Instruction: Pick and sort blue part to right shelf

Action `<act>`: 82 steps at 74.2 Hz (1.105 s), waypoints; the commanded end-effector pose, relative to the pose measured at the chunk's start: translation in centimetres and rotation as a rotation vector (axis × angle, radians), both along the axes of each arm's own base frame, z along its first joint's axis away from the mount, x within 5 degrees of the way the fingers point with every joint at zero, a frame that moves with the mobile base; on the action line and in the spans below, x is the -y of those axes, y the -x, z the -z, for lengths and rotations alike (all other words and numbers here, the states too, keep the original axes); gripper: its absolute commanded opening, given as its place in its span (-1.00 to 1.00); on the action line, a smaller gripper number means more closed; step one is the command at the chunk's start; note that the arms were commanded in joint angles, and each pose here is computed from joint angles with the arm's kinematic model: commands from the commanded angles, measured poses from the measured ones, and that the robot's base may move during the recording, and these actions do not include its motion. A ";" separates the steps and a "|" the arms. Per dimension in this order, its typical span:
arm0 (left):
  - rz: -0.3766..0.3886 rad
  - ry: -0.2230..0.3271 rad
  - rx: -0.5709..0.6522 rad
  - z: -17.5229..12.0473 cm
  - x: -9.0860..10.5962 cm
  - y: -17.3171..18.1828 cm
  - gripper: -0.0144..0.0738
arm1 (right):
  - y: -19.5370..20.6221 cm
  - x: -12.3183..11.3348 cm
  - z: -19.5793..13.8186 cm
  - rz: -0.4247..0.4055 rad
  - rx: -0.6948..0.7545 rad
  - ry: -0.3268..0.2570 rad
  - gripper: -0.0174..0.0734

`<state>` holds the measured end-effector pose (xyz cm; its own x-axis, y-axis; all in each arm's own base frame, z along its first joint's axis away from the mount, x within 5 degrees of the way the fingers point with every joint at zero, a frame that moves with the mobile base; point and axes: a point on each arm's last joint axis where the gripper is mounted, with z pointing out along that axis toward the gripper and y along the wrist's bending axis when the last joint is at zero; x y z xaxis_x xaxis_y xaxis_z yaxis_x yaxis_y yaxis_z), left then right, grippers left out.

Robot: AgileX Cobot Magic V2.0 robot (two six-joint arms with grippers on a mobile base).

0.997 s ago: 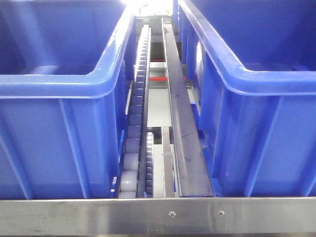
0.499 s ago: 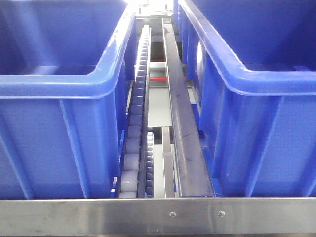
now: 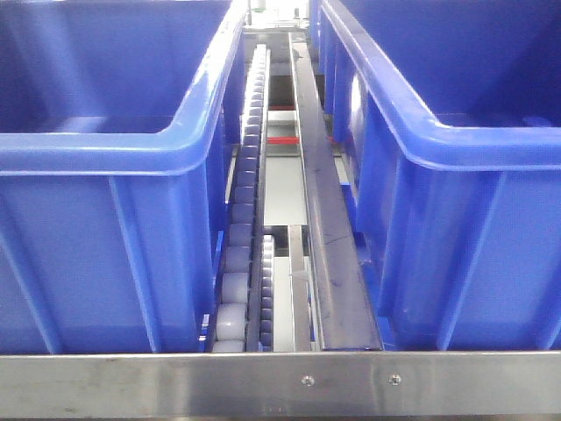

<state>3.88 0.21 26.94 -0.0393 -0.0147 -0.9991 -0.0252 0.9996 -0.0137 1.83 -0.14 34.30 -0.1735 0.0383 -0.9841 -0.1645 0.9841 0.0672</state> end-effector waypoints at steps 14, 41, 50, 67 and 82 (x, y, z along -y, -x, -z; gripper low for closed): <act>-0.016 0.002 0.142 4.9 0.0 -1.3 -0.39 | -0.1 -0.1 -1.5 -0.010 0.102 -0.010 -0.48; -0.012 0.002 0.193 5.9 0.0 -1.6 -0.39 | -0.1 -0.1 -1.5 -0.010 0.102 -0.010 -0.48; -0.012 0.002 0.193 5.9 0.0 -1.6 -0.39 | -0.1 -0.1 -1.5 -0.010 0.102 -0.010 -0.48; -0.012 0.002 0.193 5.9 0.0 -1.6 -0.39 | -0.1 -0.1 -1.5 -0.010 0.102 -0.010 -0.48; -0.012 0.002 0.193 5.9 0.0 -1.6 -0.39 | -0.1 0.0 -1.5 -0.008 0.105 -0.007 -0.48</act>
